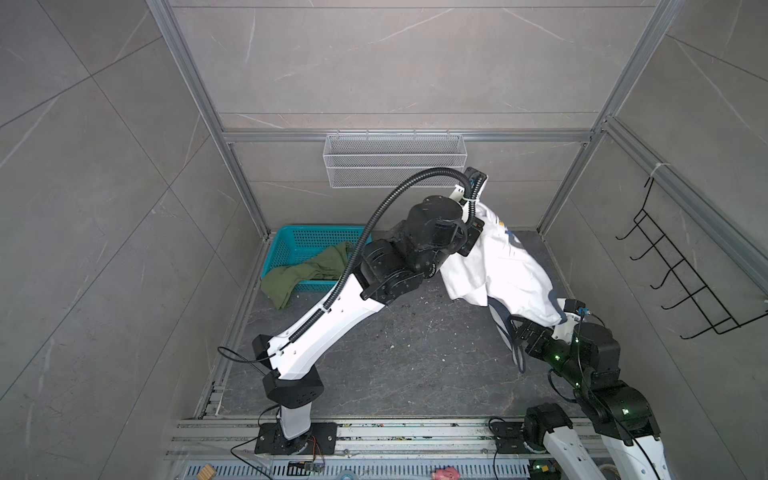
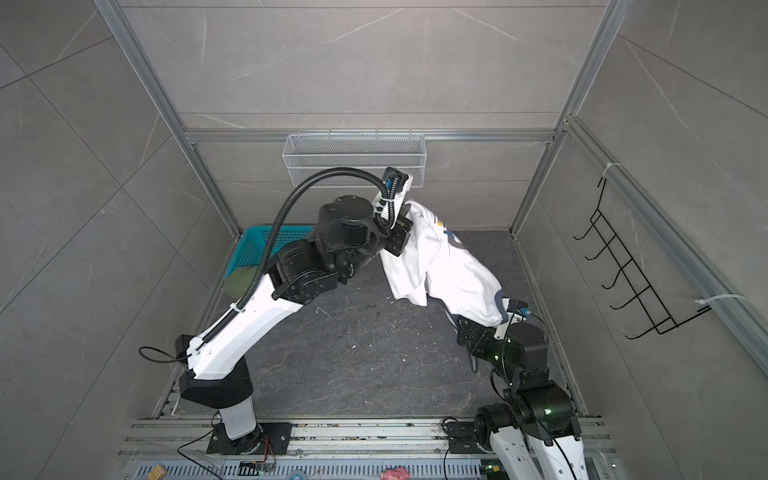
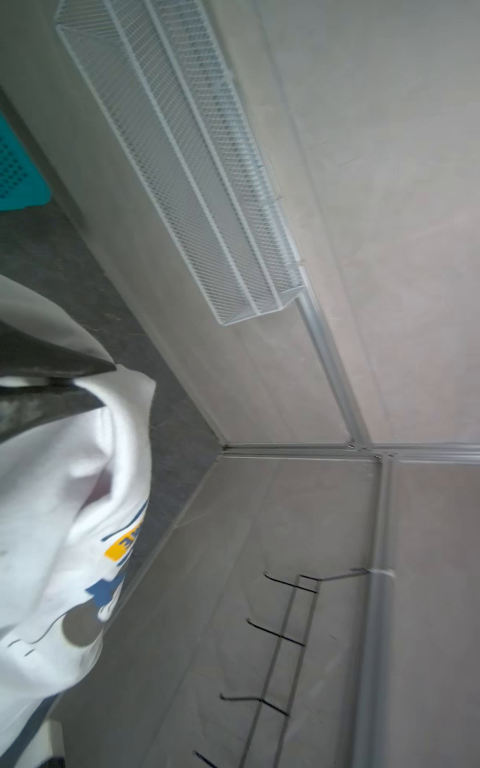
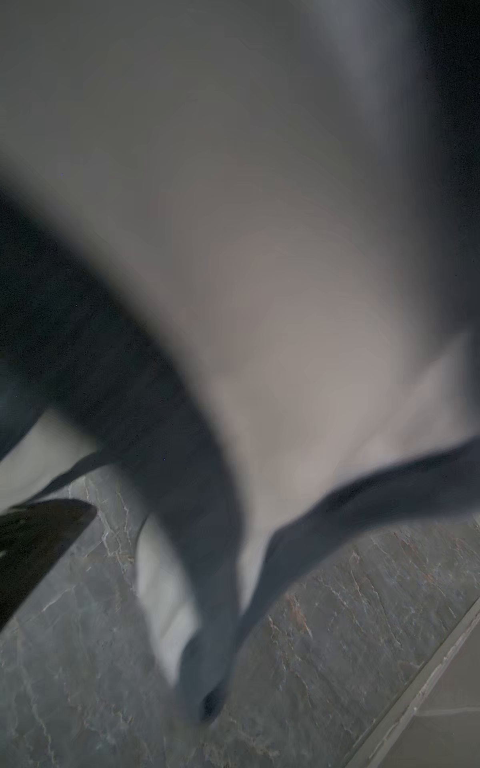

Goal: Fold and stack the tank tops
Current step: 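Lay the tank top flat on the table beside the basket with the left gripper, then grasp the navy-trimmed strap end with the right gripper while the left gripper holds the hem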

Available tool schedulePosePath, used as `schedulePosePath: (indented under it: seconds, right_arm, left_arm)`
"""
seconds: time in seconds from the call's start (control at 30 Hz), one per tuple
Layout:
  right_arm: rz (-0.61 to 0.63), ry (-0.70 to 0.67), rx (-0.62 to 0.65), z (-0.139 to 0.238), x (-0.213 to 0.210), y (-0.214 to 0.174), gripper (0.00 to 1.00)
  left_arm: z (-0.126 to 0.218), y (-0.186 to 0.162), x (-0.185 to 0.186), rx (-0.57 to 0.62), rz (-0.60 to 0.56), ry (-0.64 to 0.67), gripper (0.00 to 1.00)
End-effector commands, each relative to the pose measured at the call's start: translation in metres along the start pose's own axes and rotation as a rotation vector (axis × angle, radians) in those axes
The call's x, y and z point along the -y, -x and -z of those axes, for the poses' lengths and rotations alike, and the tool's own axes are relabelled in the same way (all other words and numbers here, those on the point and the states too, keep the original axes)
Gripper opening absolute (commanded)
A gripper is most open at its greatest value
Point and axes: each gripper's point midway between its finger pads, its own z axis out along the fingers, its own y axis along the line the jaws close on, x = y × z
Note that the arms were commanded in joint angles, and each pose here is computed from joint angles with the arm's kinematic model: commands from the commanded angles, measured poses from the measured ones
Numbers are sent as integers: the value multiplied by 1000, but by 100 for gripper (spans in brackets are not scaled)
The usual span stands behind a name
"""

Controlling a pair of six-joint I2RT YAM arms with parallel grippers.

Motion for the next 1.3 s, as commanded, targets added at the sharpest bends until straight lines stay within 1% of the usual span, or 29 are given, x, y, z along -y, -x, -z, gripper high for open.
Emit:
schedulePosePath:
  seconds: [0.0,0.03,0.1,0.17,0.2,0.23,0.27,0.3,0.33,0.4,0.43,0.5,0.57,0.63,0.67,0.73,0.83,0.9,1.0,1.07,1.13,1.17,1.27]
  right_arm:
    - [5,-4,-21,1,0,-2,99]
    - [8,-7,-31,0,0,-4,99]
    - [17,-18,-50,-2,2,-6,99]
    - [21,-24,-67,-5,3,-9,99]
    - [20,-26,-74,-6,3,-10,99]
    - [21,-26,-84,-8,3,-11,99]
    - [18,-26,-97,-10,3,-13,99]
    - [17,-30,-112,-13,4,-15,99]
    - [15,-32,-128,-17,4,-17,98]
    - [11,-37,-163,-23,4,-21,98]
    - [9,-39,-176,-26,5,-23,98]
    - [6,-35,-208,-33,4,-27,97]
    - [-3,-29,-236,-39,3,-31,96]
    - [-21,-20,-270,-48,3,-38,95]
    - [-31,-13,-284,-53,2,-40,94]
    - [-54,5,-314,-64,-2,-44,92]
    - [-78,-6,-352,-83,-1,-47,91]
    - [-89,-19,-382,-94,0,-50,89]
    - [-114,-14,-429,-113,0,-56,85]
    - [-124,-8,-445,-124,-1,-61,85]
    - [-125,-18,-458,-133,3,-66,85]
    - [-122,-23,-464,-138,4,-67,85]
    - [-120,-40,-487,-156,6,-69,83]
  left_arm:
    - [-27,-72,-53,-220,229,144,0]
    - [-32,-98,-62,-287,267,173,0]
    - [-39,-163,-84,-437,354,232,0]
    - [-36,-222,-108,-561,442,294,1]
    - [-33,-251,-119,-620,478,321,9]
    - [-29,-270,-129,-656,501,348,20]
    - [-24,-294,-139,-716,512,376,34]
    - [-19,-310,-144,-763,514,389,46]
    - [-13,-325,-147,-810,485,404,56]
    - [-4,-336,-141,-865,412,394,65]
    - [0,-336,-136,-872,374,393,68]
    - [9,-329,-116,-850,277,387,75]
    - [16,-327,-92,-841,228,365,76]
    - [21,-335,-74,-859,236,338,77]
    - [23,-343,-72,-872,244,344,76]
    - [24,-359,-76,-888,247,370,76]
    - [19,-373,-83,-883,256,384,78]
    - [12,-385,-85,-883,273,372,79]
    - [-1,-405,-91,-909,335,342,78]
    - [-8,-412,-99,-909,336,356,77]
    - [-17,-416,-108,-904,334,369,73]
    - [-22,-419,-114,-906,342,374,68]
    - [-30,-428,-141,-915,384,418,48]
